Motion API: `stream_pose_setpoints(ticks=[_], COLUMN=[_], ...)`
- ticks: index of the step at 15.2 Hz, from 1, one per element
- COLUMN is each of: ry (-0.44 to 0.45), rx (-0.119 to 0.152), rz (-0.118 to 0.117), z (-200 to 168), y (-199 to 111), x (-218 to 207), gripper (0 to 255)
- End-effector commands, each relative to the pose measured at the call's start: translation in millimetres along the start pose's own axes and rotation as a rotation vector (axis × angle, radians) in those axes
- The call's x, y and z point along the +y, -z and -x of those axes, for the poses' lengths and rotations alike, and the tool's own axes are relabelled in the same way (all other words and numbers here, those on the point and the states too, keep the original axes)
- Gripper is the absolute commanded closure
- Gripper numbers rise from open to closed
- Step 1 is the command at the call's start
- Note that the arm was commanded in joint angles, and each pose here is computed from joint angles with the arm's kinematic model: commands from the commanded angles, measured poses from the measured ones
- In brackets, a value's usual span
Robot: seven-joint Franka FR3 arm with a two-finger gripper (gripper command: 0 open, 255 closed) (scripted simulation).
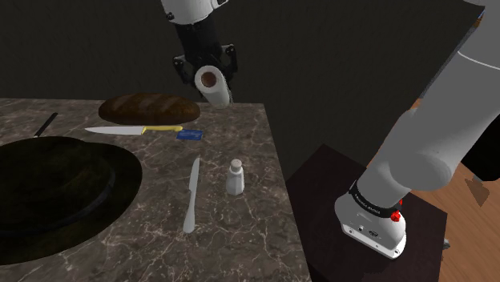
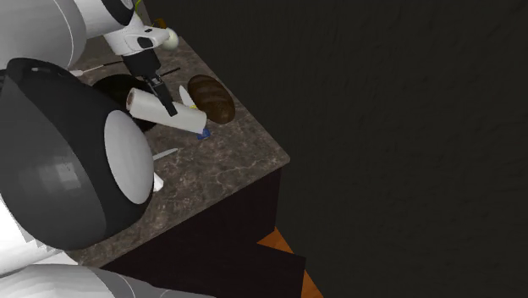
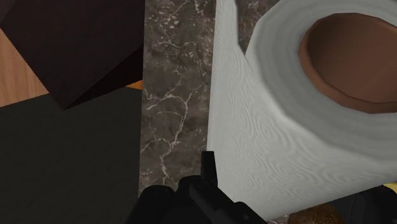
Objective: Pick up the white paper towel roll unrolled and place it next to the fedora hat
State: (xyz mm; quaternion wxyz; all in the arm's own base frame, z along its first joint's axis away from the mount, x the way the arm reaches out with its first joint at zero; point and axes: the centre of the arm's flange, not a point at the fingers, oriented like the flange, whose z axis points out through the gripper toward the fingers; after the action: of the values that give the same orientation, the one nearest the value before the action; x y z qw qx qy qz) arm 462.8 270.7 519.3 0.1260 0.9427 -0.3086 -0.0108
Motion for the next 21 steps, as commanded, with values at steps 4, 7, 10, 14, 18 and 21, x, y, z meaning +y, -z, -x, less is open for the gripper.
stream_pose_setpoints(ticks=[4, 7, 10, 14, 18, 21], ry=[-0.001, -0.001, -0.001, -0.001, -0.001, -0.001], rx=[0.0, 0.0, 0.0, 0.0, 0.0, 0.0], rz=[0.0, 0.0, 0.0, 0.0, 0.0, 0.0], z=[60, 96, 132, 180, 227, 266], y=[8, 14, 20, 28, 36, 43], x=[-27, -42, -58, -79, -99, -116], gripper=[255, 255, 255, 255, 255, 255])
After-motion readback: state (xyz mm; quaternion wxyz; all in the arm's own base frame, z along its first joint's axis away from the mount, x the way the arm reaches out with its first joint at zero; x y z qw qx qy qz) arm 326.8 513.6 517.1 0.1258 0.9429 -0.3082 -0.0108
